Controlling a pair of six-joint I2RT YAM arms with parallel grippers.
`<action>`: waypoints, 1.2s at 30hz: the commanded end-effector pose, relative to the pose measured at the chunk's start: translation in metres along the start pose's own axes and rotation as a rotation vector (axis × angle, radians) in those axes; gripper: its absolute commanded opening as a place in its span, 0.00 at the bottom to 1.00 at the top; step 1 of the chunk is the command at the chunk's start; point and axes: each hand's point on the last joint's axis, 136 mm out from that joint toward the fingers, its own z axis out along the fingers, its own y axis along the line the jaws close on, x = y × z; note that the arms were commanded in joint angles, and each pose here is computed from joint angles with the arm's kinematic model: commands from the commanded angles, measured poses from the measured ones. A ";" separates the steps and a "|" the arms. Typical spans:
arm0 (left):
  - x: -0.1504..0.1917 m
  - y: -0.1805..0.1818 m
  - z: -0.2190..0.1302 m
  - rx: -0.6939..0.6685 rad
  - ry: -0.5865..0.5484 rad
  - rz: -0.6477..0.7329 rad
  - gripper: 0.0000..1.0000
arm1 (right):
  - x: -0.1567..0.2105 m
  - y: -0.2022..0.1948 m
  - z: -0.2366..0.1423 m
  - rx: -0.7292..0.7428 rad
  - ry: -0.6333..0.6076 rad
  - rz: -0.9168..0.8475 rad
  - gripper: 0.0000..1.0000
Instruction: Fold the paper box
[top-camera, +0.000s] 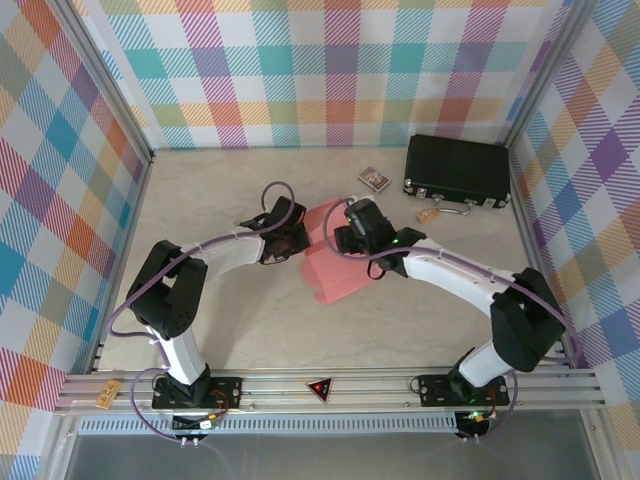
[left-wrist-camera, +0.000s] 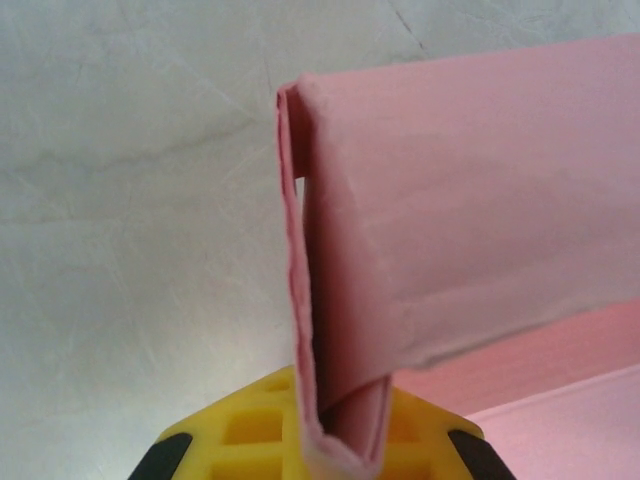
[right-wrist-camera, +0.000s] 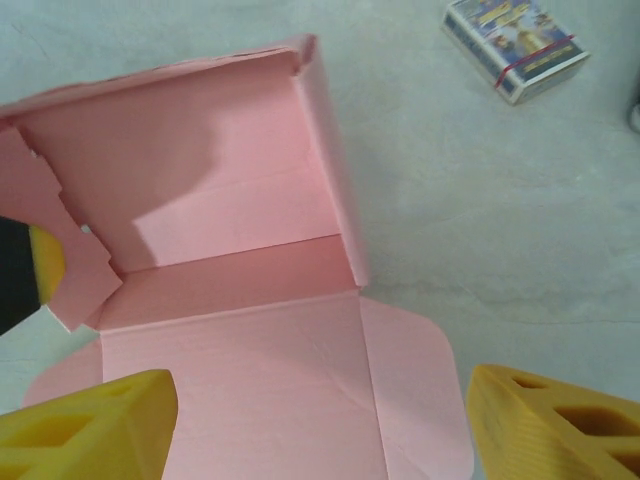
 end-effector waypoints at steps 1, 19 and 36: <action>0.011 -0.003 -0.012 -0.018 0.062 -0.195 0.00 | 0.001 -0.029 -0.012 0.038 0.041 0.015 0.76; 0.083 -0.010 -0.043 -0.068 0.325 -0.888 0.00 | 0.018 -0.103 -0.024 0.166 0.101 0.158 0.76; 0.126 -0.025 -0.013 -0.004 0.492 -1.072 0.26 | 0.030 -0.104 -0.016 0.173 0.136 0.181 0.77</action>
